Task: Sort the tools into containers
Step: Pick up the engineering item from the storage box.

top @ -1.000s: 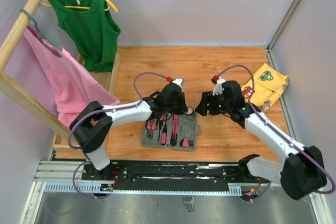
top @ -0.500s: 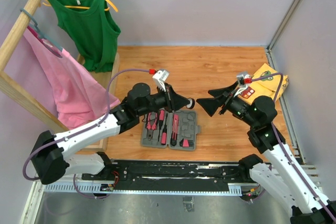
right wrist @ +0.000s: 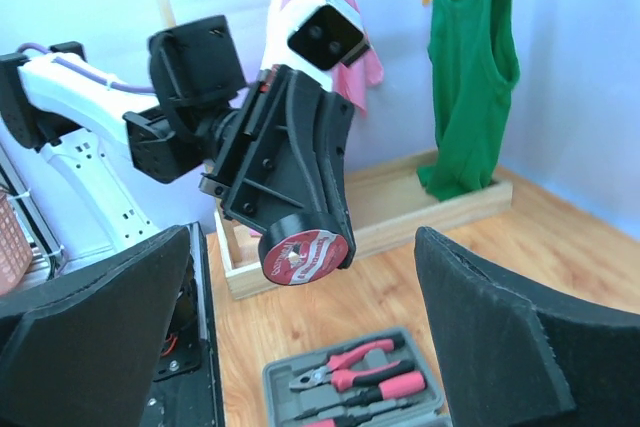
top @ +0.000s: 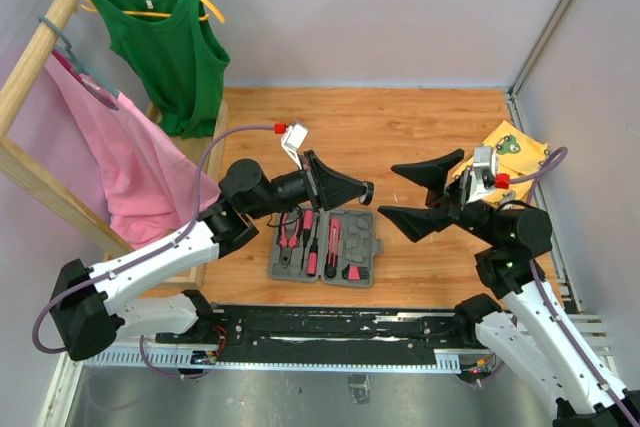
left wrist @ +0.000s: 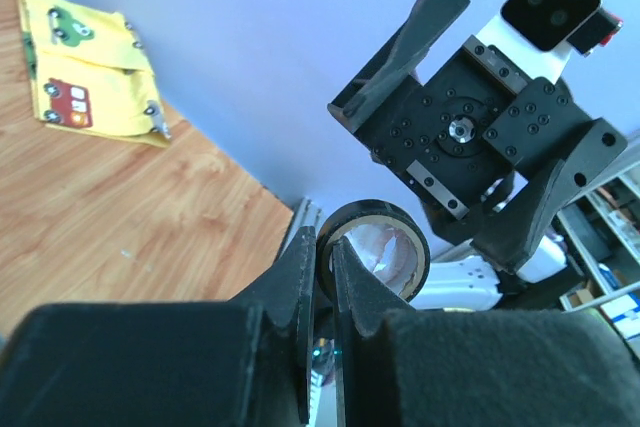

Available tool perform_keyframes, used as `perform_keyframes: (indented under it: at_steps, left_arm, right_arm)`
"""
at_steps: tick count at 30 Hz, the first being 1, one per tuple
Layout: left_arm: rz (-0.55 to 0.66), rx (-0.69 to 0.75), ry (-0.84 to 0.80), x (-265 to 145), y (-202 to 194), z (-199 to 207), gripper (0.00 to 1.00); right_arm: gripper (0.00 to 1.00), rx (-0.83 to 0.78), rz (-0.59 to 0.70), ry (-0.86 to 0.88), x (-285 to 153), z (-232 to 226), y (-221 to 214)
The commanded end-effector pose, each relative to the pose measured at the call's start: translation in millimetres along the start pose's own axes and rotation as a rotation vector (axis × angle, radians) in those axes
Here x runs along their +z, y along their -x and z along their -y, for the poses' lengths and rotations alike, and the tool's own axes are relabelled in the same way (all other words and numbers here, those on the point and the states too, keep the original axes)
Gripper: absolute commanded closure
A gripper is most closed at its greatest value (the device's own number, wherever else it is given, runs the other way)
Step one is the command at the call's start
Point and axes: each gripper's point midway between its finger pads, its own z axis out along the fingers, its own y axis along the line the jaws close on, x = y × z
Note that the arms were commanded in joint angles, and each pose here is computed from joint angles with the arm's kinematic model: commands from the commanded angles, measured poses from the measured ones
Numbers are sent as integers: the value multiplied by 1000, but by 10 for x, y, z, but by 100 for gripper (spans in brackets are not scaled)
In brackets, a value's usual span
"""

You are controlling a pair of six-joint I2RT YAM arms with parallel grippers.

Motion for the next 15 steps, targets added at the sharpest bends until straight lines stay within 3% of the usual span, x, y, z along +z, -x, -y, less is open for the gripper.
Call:
perform_keyframes:
  at_steps: [1, 15]
  left_arm:
    - [62, 3, -135, -63, 260, 414, 99]
    - [66, -8, -157, -40, 282, 457, 100]
  right_arm:
    - [4, -162, 82, 138, 18, -257, 282]
    - [6, -167, 45, 247, 196, -318, 200]
